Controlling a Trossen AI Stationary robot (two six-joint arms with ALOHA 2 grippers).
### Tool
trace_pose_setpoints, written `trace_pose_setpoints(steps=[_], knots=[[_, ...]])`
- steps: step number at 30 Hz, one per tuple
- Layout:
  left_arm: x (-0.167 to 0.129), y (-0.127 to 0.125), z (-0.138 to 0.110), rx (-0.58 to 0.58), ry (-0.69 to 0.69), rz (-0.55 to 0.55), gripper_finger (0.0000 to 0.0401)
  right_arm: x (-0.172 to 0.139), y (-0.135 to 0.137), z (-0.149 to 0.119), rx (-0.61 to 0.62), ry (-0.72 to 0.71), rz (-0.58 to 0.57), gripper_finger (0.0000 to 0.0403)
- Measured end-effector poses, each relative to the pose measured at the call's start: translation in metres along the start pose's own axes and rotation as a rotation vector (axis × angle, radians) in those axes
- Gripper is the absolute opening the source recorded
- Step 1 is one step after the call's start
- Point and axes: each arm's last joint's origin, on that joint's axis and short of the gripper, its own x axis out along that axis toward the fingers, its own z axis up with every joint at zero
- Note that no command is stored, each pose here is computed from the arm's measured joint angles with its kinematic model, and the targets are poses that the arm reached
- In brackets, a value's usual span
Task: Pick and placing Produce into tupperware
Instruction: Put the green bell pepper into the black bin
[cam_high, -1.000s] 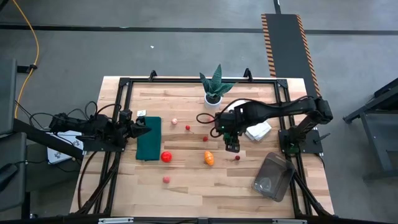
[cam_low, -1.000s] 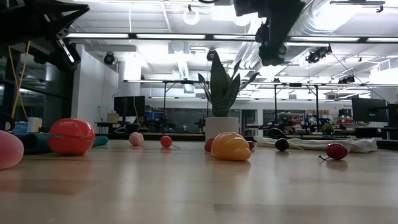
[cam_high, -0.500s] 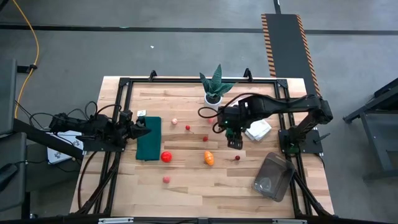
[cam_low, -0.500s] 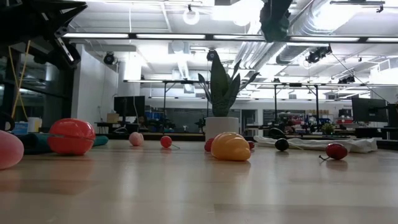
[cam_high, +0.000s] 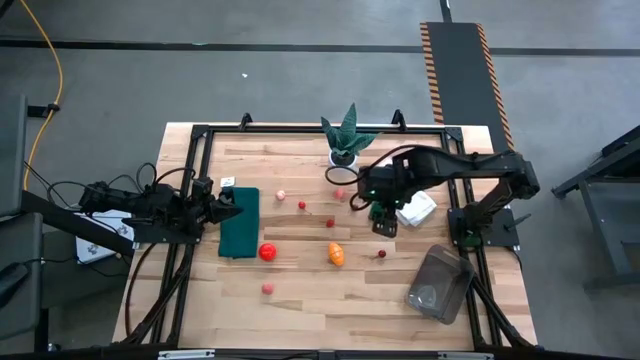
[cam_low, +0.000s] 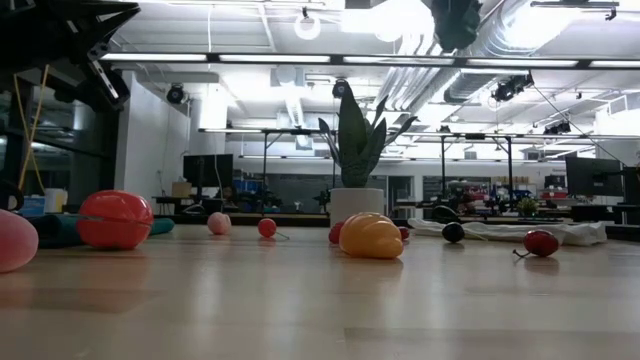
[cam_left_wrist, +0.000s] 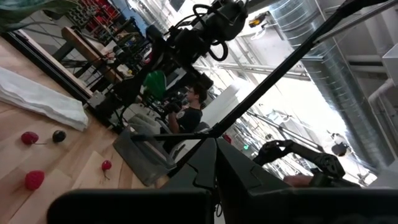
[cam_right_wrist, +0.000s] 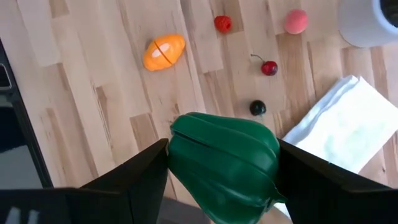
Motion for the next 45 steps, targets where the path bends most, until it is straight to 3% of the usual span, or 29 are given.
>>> trace_pose_setpoints(steps=[11, 19, 45], knots=[[0.000, 0.000, 0.000, 0.000, 0.012, -0.011, 0.0001, -0.024, -0.006, -0.017, 0.174, -0.061, -0.038, 0.0252], [0.000, -0.001, -0.001, 0.000, 0.029, -0.027, 0.0001, -0.029, -0.004, -0.027, 0.289, -0.028, -0.053, 0.0252], [0.000, -0.001, -0.001, -0.001, 0.029, -0.027, 0.0001, -0.030, 0.045, -0.054, 0.564, -0.021, -0.067, 0.0252]])
